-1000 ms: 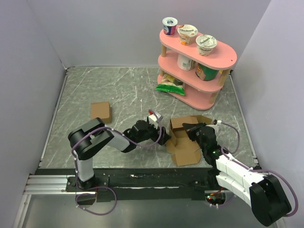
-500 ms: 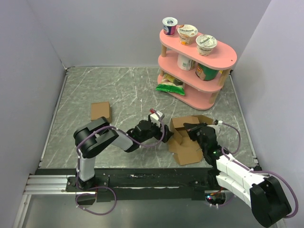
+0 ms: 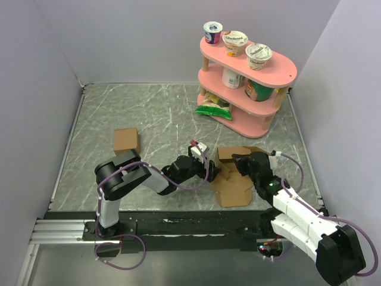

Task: Fold the paper box

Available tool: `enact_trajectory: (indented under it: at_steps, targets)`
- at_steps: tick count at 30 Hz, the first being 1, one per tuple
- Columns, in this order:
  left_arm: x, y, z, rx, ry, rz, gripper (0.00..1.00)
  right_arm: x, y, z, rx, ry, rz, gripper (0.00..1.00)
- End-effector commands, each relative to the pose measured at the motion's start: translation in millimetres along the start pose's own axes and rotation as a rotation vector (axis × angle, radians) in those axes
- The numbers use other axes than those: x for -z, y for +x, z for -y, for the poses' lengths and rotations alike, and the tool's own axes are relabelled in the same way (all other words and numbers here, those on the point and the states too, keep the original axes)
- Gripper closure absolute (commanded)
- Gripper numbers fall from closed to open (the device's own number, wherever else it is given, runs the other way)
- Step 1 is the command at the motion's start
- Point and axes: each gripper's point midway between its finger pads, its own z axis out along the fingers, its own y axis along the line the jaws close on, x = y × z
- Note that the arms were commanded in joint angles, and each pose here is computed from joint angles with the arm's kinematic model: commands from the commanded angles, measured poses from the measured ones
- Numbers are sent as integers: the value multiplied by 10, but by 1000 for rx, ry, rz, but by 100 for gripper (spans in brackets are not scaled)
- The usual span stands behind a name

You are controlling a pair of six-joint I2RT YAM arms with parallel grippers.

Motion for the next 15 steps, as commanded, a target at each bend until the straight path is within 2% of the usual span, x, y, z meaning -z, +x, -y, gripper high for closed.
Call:
enact_trajectory:
  at_steps: [1, 11, 15]
  targets:
    - [-35, -364, 100, -25, 25, 125, 1, 33, -62, 432, 31, 193, 35, 100]
    - [-168, -377, -98, -77, -81, 162, 4, 6, 2, 485, 26, 195, 8, 100]
    - [-203, -397, -136, -99, -134, 197, 9, -10, 17, 519, 14, 204, 4, 100]
